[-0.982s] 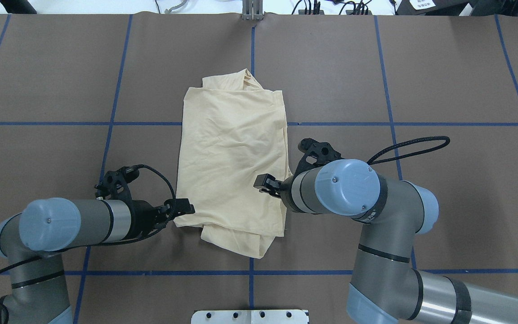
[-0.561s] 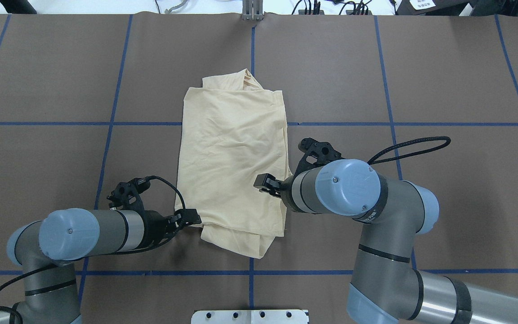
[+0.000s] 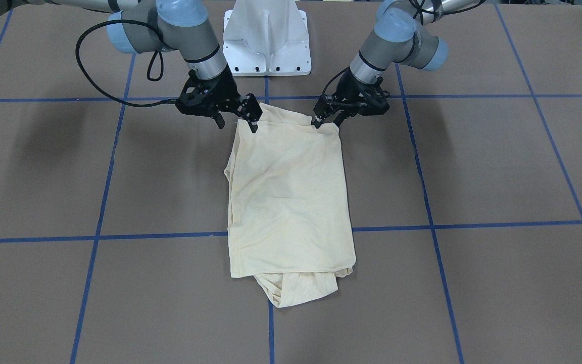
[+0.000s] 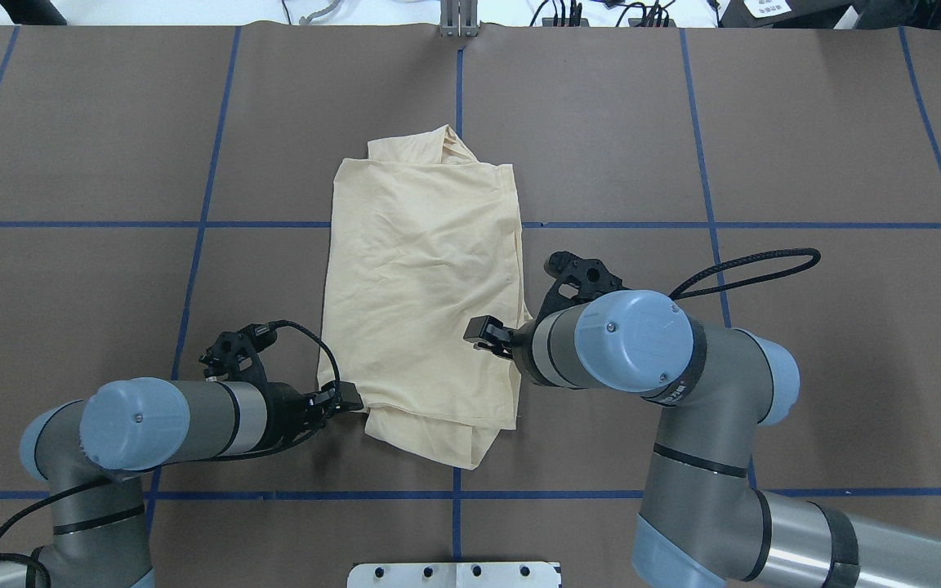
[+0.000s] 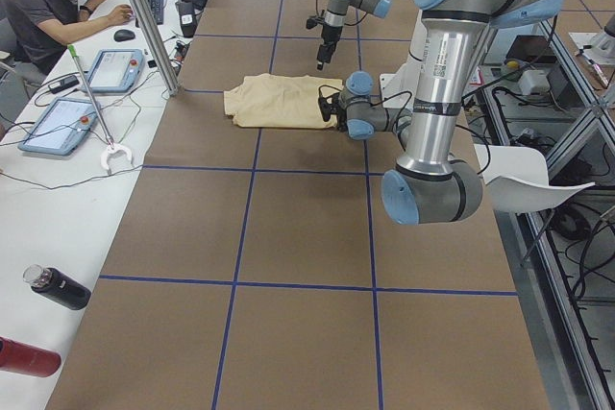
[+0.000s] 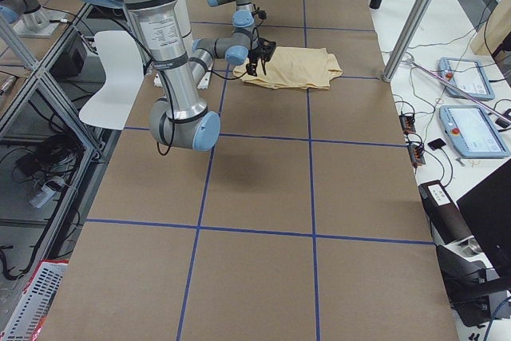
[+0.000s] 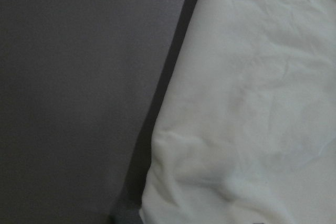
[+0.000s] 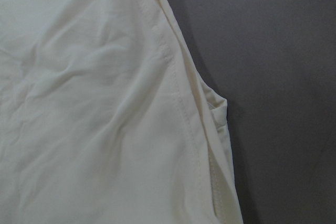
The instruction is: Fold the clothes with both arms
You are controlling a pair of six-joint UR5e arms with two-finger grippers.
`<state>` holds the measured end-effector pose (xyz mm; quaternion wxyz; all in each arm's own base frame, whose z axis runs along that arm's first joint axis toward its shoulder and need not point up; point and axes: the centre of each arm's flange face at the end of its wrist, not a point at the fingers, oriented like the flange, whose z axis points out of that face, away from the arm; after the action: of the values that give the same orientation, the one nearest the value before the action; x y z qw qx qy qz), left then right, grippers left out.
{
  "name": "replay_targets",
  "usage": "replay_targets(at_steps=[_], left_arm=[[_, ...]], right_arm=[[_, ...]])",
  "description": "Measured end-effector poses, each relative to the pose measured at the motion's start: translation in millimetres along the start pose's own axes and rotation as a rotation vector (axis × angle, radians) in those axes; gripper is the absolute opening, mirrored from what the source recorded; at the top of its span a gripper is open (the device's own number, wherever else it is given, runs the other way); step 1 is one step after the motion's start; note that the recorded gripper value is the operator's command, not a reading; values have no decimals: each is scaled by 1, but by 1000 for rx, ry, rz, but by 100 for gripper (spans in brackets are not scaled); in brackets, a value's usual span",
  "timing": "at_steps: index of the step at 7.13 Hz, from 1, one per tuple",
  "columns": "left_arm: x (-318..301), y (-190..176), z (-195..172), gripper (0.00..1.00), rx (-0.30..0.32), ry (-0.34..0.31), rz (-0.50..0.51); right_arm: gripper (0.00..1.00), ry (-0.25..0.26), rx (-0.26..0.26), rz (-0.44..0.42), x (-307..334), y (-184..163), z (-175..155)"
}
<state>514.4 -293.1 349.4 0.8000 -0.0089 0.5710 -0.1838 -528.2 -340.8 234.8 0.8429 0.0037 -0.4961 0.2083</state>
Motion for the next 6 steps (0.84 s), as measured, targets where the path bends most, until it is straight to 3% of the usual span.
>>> replay_targets(at_steps=[1, 6], left_arm=[[1, 0, -1, 0, 1, -1, 0], [7, -4, -8, 0, 7, 3, -3]], right_arm=[[100, 1, 0, 0, 1, 0, 0], [100, -1, -1, -1, 5, 0, -3]])
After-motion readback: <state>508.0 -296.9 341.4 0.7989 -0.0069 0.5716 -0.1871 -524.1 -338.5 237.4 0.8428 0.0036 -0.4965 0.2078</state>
